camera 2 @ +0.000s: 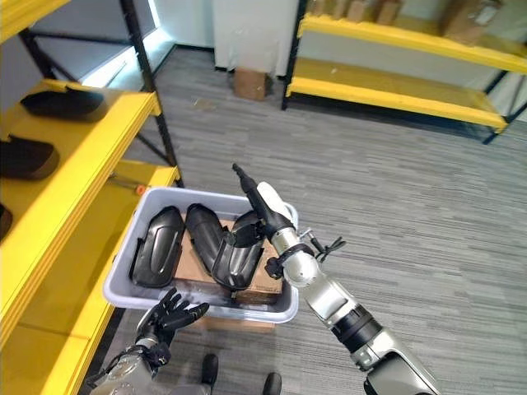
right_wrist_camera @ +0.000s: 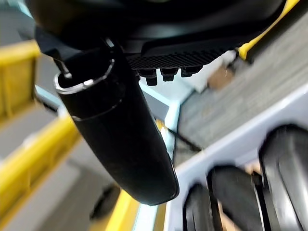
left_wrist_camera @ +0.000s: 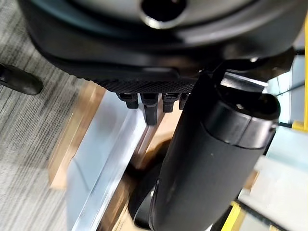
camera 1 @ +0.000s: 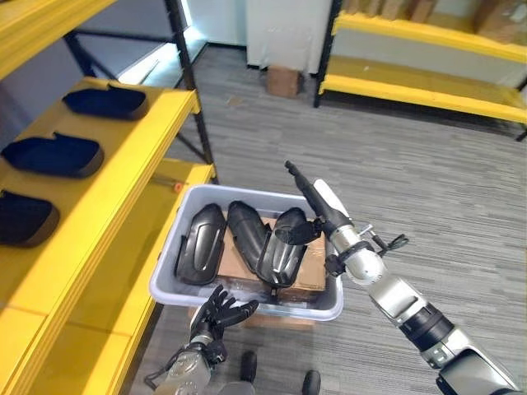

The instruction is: Move parts from the plastic box to the shelf.

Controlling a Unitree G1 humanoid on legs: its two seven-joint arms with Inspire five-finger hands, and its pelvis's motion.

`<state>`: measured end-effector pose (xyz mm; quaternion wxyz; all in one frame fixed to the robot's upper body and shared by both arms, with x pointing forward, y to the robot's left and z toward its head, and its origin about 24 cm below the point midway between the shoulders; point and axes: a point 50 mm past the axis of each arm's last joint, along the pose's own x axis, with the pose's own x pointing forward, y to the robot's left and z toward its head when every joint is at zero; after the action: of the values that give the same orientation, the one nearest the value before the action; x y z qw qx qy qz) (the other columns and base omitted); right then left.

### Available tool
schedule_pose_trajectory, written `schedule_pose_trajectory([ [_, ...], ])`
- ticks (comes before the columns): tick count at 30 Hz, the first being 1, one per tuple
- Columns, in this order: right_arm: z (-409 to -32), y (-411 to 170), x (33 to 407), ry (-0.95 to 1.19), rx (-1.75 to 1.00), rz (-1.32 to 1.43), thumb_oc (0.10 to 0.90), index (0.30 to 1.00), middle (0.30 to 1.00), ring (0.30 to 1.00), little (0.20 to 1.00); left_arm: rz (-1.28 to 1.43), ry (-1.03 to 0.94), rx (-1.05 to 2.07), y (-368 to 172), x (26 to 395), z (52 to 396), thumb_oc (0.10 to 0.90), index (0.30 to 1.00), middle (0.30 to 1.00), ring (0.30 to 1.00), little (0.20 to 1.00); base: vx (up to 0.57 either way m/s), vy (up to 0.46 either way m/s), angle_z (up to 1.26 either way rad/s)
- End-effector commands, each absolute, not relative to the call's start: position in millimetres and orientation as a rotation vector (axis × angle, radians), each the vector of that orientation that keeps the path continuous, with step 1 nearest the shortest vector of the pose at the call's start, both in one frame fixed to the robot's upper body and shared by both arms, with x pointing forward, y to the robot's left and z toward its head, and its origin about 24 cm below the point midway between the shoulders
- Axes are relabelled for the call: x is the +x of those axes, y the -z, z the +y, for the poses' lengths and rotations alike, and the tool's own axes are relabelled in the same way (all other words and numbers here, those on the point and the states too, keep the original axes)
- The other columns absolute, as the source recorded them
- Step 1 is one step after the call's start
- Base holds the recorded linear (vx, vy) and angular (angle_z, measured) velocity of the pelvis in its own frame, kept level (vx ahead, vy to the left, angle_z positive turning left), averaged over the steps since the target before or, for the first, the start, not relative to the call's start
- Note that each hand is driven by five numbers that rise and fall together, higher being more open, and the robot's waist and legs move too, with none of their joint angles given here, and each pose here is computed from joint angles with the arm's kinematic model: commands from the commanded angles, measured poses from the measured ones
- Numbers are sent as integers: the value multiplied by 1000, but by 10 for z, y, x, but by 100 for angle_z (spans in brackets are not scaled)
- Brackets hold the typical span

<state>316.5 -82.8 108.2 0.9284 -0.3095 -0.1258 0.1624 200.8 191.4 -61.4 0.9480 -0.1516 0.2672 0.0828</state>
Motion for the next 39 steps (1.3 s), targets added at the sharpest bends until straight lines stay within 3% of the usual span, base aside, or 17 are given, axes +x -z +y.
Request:
schedule_pose_trajectory([
  [1,-700,-1765,3253,-234,-697,-567,900,1000,1000,1000,1000,303,-166,-308,183,2362,1950,900,1000,1000,1000,1000,-171,21,17],
  [13,-591,-2129,3365,-122,-761,-686,900,1000,1000,1000,1000,40,-177,-323,-392,2753,1915,900,1000,1000,1000,1000,-112,43,1],
  [25,-739,-2215,3256,69,-932,-807,900,1000,1000,1000,1000,2,-176,-291,-457,2776,1874,900,1000,1000,1000,1000,-55,41,-5],
  [39,-611,-2147,3145,46,-913,-831,900,1000,1000,1000,1000,-6,-177,-284,-483,2787,1823,900,1000,1000,1000,1000,-7,6,0],
])
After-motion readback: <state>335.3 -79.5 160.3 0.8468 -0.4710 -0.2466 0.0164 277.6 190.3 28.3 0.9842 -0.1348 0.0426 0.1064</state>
